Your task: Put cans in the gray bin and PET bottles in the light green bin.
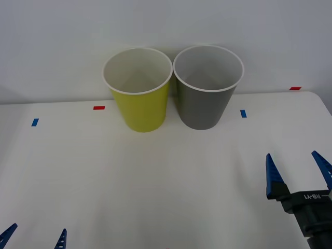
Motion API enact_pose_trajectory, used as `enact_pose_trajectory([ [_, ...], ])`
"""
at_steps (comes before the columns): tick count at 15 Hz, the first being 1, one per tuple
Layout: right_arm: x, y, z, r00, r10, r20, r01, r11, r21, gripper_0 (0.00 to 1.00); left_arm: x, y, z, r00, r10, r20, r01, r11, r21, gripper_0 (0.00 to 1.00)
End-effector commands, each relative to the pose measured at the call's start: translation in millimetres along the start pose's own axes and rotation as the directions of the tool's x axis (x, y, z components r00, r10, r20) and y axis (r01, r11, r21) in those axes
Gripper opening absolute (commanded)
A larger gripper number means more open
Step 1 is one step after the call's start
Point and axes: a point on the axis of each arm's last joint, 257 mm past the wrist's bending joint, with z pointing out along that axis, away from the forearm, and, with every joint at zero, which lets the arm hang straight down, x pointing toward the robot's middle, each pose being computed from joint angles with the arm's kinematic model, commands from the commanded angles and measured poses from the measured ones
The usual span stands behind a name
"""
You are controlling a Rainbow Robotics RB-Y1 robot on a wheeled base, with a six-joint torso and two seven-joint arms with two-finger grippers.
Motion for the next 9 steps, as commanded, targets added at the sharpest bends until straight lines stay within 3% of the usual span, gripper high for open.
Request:
enact_pose_trajectory([
  [1, 10, 6.0, -23, 1.0, 0.018, -0.025, -0.019, 0.9998, -0.008, 1.0, 0, 0.0, 0, 1.0, 0.0, 0.0, 0.0, 1.0, 0.0, 1.0],
  [9, 30, 18.9, -58, 0.995, 0.053, -0.09, -0.055, 0.9982, -0.023, 1.0, 0, 0.0, 0, 1.0, 0.0, 0.0, 0.0, 1.0, 0.0, 1.0],
])
